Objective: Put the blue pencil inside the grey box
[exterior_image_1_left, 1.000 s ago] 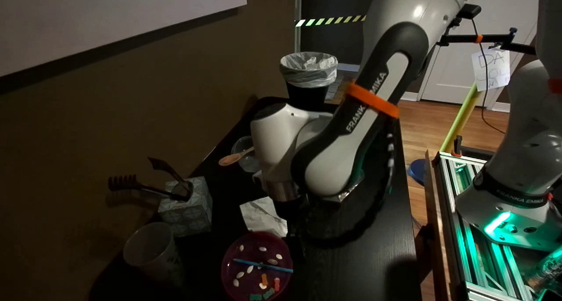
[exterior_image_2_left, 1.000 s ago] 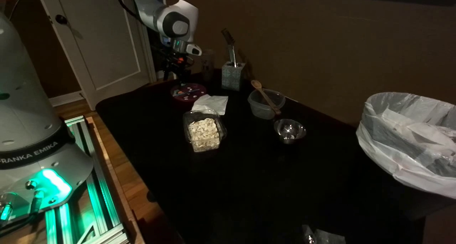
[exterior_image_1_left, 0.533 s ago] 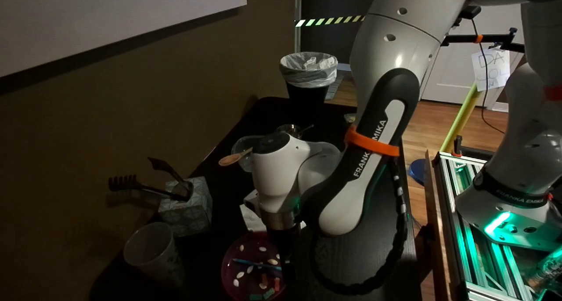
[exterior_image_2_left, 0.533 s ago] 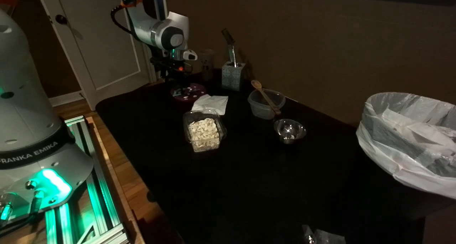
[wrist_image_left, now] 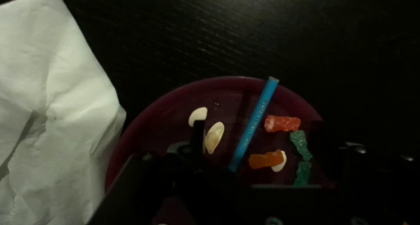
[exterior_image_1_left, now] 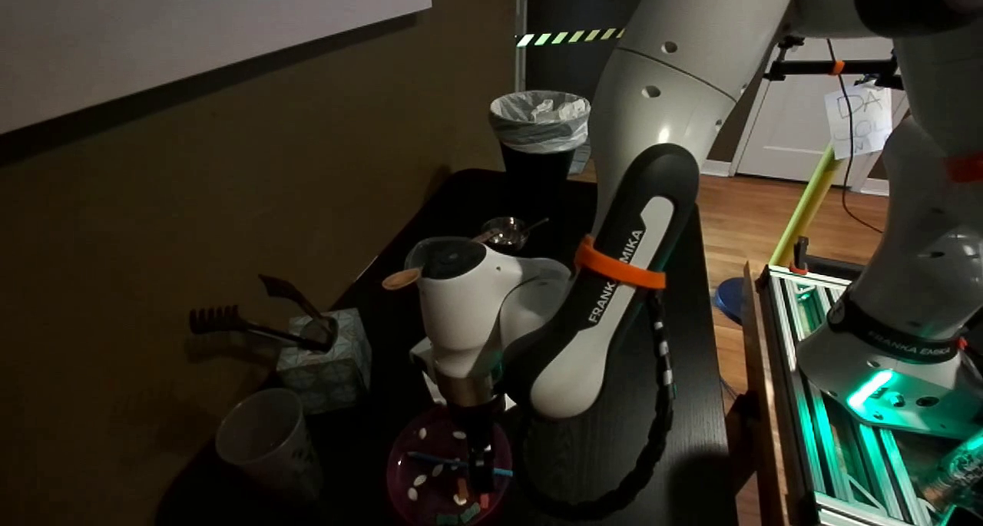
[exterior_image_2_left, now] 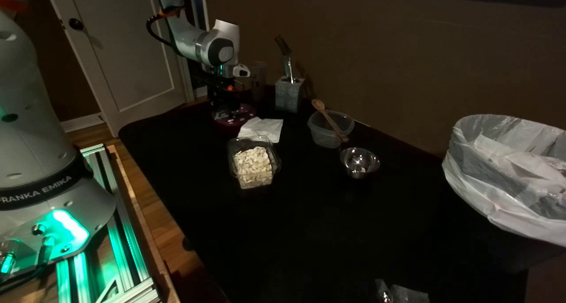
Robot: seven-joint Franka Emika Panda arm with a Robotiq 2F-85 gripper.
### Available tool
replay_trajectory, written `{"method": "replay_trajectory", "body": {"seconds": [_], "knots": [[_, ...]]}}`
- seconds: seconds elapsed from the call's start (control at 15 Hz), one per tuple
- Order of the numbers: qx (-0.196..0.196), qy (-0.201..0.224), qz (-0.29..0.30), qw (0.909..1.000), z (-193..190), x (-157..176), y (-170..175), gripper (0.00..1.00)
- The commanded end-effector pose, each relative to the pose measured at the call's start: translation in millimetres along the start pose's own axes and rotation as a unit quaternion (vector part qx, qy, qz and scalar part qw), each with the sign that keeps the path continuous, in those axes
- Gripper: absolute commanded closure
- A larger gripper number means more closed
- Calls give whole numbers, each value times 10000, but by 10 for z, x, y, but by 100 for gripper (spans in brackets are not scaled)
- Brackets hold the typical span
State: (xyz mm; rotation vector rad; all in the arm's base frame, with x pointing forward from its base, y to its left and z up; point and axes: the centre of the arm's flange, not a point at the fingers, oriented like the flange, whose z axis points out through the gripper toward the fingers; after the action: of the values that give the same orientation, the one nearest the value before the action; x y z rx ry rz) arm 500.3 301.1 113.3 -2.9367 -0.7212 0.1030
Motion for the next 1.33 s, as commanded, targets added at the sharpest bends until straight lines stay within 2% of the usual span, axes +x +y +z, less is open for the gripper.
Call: {"method": "replay_trajectory", "body": {"seconds": [0.0,0.07,0.33,0.53,0.8,1.0,1.27], "knots": [[22,-67,235,9997,189,130,19,43],[56,-84,283,9995,215,128,16,48],[88,-35,444,9990,214,85,-19,81],[83,11,530,9986,185,82,-30,100],[184,100,597,9980,71,36,-17,98],[144,327,616,9975,-120,34,-13,98],[149,1069,775,9911,-560,8,90,98]]}}
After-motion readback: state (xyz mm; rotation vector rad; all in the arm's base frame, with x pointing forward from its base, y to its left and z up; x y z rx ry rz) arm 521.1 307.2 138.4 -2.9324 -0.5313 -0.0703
